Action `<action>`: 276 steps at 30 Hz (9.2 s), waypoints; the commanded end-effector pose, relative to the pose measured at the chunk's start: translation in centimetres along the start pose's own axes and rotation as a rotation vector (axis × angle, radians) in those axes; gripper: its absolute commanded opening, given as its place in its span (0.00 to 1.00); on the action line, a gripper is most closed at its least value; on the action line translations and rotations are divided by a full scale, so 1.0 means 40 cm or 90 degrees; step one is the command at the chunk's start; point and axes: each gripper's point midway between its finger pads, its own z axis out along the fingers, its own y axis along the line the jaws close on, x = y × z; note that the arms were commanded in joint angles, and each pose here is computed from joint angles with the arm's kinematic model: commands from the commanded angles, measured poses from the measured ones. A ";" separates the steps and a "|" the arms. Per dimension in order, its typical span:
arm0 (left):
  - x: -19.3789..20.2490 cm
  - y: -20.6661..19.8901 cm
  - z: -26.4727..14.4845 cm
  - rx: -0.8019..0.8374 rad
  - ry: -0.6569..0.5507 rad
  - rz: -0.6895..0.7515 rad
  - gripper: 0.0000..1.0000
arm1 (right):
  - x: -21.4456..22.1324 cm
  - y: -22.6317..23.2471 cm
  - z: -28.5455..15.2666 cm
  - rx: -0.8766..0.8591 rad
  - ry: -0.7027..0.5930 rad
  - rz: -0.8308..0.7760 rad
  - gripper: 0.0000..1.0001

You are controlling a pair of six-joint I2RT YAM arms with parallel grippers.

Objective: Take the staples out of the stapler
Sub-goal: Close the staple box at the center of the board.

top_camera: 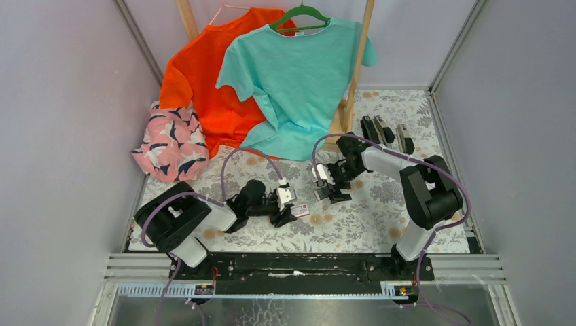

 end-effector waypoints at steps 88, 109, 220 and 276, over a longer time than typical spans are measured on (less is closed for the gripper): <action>0.002 0.004 0.012 -0.029 -0.010 0.026 0.57 | -0.033 0.119 0.079 -0.108 0.068 -0.014 0.48; -0.014 -0.003 0.000 -0.033 -0.041 0.050 0.58 | -0.061 0.109 0.078 -0.099 0.040 0.003 0.49; 0.007 -0.004 0.031 -0.001 -0.011 0.054 0.53 | -0.097 0.066 0.102 -0.044 0.029 0.026 0.44; 0.010 -0.002 0.031 -0.004 -0.008 0.049 0.54 | -0.090 0.062 0.091 -0.038 0.039 0.054 0.42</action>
